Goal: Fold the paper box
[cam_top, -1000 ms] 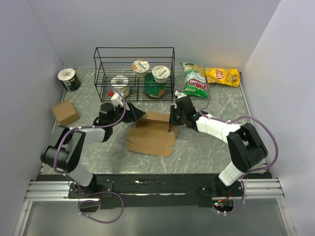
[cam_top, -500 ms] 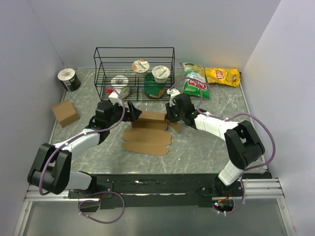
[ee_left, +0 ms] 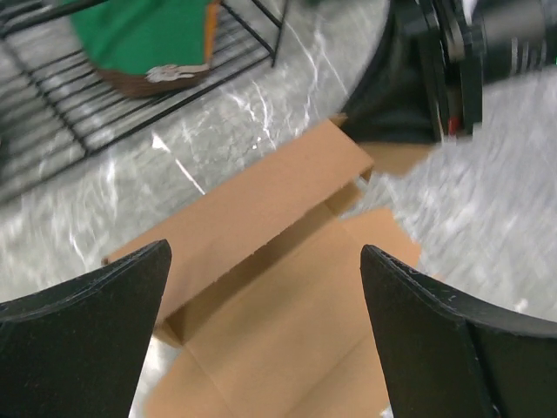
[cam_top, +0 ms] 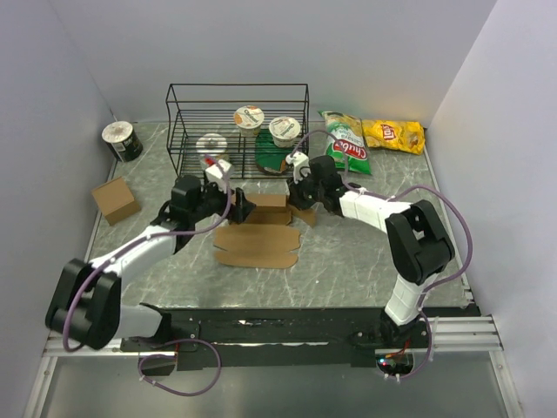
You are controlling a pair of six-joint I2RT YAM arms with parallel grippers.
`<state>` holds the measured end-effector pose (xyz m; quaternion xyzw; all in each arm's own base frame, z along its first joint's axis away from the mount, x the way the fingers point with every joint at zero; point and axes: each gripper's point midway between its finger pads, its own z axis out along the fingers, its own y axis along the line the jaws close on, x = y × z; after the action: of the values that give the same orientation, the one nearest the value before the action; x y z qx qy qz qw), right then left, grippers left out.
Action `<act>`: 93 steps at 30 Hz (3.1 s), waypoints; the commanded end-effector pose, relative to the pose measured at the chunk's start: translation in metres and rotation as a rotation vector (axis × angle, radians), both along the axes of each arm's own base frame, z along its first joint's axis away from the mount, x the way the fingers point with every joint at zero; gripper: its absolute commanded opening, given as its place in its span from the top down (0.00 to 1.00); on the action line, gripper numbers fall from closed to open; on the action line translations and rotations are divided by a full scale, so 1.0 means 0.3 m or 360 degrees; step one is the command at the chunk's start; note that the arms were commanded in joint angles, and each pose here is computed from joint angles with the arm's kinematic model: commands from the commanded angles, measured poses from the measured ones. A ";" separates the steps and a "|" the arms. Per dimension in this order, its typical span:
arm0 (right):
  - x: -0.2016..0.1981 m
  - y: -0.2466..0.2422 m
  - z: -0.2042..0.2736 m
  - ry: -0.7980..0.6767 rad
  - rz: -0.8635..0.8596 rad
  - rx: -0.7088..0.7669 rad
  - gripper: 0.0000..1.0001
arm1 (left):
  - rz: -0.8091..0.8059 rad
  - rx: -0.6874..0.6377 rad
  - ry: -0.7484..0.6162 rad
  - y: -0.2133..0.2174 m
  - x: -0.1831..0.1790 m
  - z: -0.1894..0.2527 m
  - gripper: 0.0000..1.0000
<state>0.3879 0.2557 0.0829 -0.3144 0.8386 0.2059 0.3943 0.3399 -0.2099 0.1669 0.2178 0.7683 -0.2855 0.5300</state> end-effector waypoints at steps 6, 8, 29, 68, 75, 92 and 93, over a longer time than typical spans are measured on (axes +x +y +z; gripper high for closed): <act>0.085 0.029 0.093 -0.0117 0.0176 0.0132 0.76 | -0.0463 0.0472 -0.0313 -0.067 0.110 0.004 0.04; 0.090 0.025 0.101 -0.0124 0.0172 0.0144 0.75 | -0.0532 0.0460 -0.0299 -0.082 0.116 -0.004 0.04; 0.113 0.008 0.130 -0.0085 0.0136 0.0095 0.75 | -0.0719 0.0405 -0.0036 -0.120 0.151 -0.154 0.01; -0.096 -0.022 0.102 0.0278 -0.0274 0.0101 0.85 | -0.0416 0.0489 -0.0059 -0.137 0.127 -0.198 0.37; -0.137 0.073 0.118 0.0230 -0.0205 0.0158 0.87 | -0.0429 0.0504 -0.0046 -0.165 0.096 -0.210 0.39; -0.160 0.030 0.141 0.0153 -0.0260 0.0174 0.44 | -0.0418 0.0602 -0.0068 -0.161 0.077 -0.221 0.53; -0.143 -0.009 0.160 0.0132 -0.0291 0.0199 0.39 | -0.0426 0.0599 -0.0089 -0.161 0.076 -0.215 0.53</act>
<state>0.3443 0.2703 0.0924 -0.2126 0.8848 0.2198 0.3517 0.3706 -0.2568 0.0916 0.4096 0.7688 -0.1973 0.4496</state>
